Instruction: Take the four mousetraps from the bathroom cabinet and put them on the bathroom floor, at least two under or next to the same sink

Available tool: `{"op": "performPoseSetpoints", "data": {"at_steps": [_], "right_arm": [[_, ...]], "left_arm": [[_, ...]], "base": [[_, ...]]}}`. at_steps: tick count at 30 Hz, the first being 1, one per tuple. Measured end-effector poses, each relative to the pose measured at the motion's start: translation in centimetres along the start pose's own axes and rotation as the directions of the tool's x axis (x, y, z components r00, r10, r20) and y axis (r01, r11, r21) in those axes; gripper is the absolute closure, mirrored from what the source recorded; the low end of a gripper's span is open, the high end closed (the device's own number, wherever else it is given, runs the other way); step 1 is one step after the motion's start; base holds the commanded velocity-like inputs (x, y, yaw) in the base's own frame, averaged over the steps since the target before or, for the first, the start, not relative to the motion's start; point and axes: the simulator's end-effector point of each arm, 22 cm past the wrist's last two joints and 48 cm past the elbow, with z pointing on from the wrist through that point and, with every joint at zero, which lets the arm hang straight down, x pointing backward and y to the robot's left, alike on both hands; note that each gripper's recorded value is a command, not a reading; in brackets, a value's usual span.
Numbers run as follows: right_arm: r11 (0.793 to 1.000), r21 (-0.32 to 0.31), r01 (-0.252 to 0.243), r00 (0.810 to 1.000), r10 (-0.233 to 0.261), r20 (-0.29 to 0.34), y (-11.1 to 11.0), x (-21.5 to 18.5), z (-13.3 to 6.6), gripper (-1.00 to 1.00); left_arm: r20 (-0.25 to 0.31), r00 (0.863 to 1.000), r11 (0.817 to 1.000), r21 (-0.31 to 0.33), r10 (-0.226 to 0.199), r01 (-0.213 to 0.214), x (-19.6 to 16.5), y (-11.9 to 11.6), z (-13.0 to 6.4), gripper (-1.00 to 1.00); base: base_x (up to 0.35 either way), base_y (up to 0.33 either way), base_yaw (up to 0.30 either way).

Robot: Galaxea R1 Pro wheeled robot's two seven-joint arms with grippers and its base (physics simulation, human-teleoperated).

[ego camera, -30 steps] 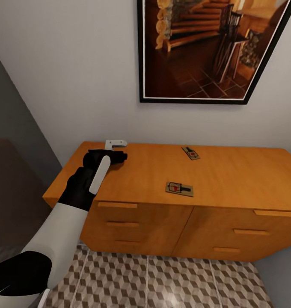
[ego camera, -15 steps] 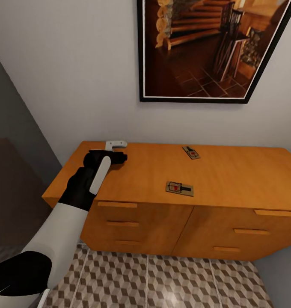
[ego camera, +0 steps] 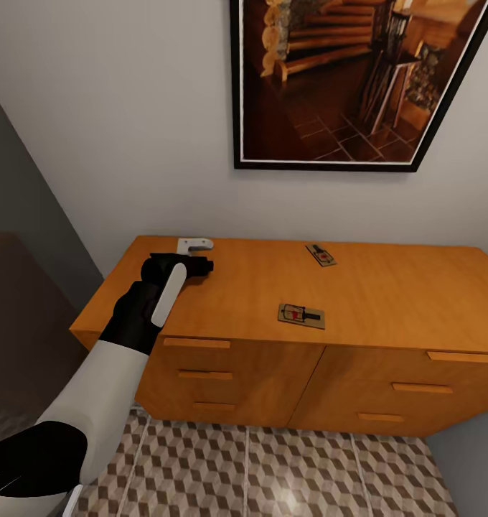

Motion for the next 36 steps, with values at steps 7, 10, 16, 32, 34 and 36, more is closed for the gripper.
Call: {"op": "performPoseSetpoints", "data": {"at_steps": [7,10,16,32,34,36], "right_arm": [[1.0,-0.001,0.0,1.0,0.0,-0.001,0.09,0.05,0.01,1.0],[1.0,-0.001,0.0,1.0,0.0,-0.002,0.1,0.07,0.01,1.0],[1.0,-0.001,0.0,1.0,0.0,-0.001,0.1,0.05,0.01,1.0],[1.0,-0.001,0.0,1.0,0.0,-0.004,0.11,0.16,0.03,1.0],[1.0,-0.001,0.0,1.0,0.0,-0.006,0.11,0.25,0.04,1.0],[1.0,-0.001,0.0,1.0,0.0,-0.008,0.11,0.32,0.06,1.0]], "left_arm": [[0.002,1.0,1.0,0.003,-0.003,0.003,-0.03,-0.05,0.01,-1.0],[0.002,1.0,1.0,0.003,-0.003,0.003,-0.04,-0.05,0.01,-1.0],[0.002,1.0,1.0,0.003,-0.003,0.003,-0.04,-0.04,0.02,-1.0],[0.004,1.0,1.0,-0.001,-0.001,0.001,-0.05,0.06,0.07,-1.0],[0.005,1.0,1.0,-0.003,0.0,0.0,-0.07,0.09,0.11,-1.0],[0.007,1.0,1.0,-0.003,0.0,0.0,-0.09,0.1,0.13,-1.0]], "base": [[0.0,0.0,0.0],[0.0,0.0,0.0],[0.0,0.0,0.0],[0.0,0.0,0.0],[0.0,0.0,0.0],[0.0,0.0,0.0]]}}
